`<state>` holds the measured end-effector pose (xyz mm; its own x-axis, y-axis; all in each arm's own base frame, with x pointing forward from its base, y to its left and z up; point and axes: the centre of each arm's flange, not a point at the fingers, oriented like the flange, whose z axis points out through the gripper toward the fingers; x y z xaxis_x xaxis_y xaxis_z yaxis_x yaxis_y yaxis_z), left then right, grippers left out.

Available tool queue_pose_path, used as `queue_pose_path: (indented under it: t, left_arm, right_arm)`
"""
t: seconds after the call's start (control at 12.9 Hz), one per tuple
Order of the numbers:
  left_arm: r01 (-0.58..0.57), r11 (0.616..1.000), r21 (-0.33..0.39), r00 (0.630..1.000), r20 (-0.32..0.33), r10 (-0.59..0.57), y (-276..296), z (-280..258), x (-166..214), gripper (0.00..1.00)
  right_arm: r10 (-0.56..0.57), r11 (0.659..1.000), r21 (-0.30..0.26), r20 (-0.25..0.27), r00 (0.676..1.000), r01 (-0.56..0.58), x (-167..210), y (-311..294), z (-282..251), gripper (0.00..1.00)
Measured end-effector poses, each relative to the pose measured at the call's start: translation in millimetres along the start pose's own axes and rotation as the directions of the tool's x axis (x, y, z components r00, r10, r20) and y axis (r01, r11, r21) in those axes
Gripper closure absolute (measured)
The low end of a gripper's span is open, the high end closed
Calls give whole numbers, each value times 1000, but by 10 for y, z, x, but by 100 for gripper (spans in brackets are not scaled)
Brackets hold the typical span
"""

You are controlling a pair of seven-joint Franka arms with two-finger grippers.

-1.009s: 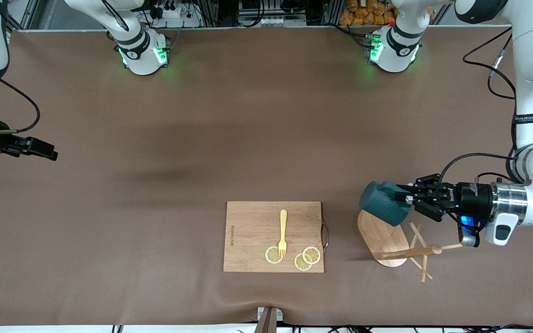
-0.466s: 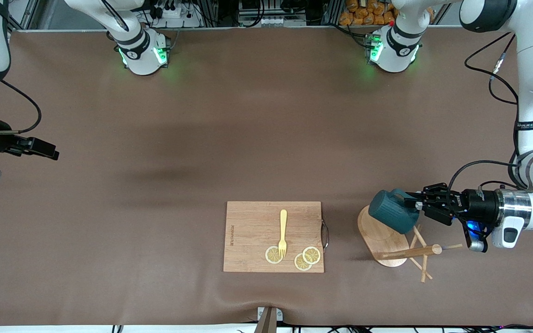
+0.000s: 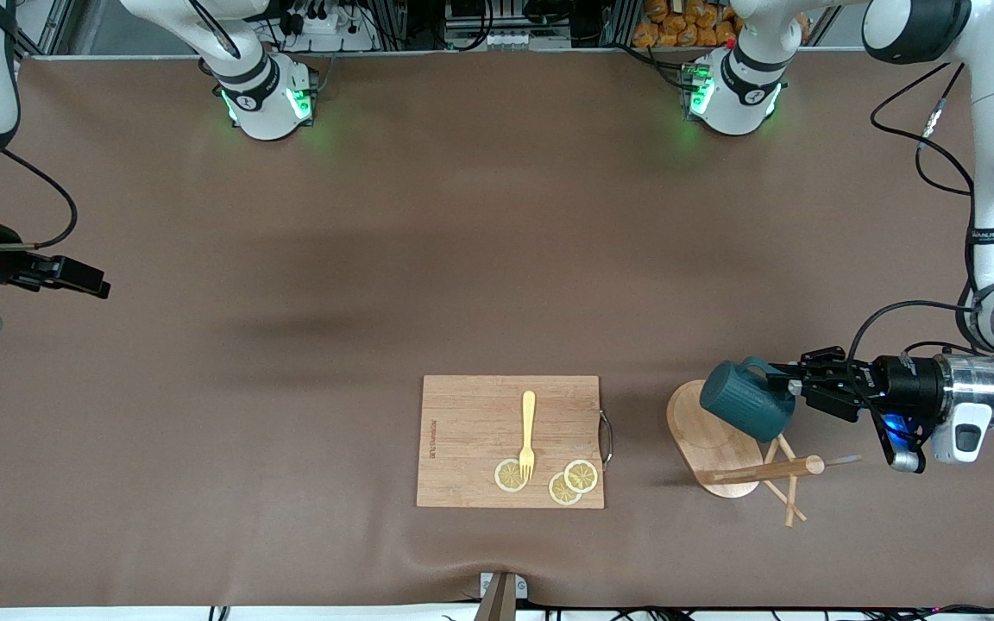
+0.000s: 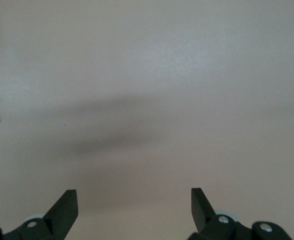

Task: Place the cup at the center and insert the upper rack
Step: 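Lower the mug onto the wooden stand's peg with the left gripper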

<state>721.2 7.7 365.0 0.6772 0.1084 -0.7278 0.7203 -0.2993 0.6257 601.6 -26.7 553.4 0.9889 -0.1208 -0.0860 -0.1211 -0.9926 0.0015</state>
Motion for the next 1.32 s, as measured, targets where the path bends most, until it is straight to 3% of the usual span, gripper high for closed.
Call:
queue_pose_path:
  t: [0.78,1.32]
  left_arm:
    - [-50,998,-24,999,-1,50,-200,-122,197,79]
    - [-69,993,-98,998,-3,69,-259,-321,240,79]
  right_arm:
    - [0,1000,0,1,1000,0,0,0,2,0]
    - [0,1000,0,2,1000,0,-1,0,10,0]
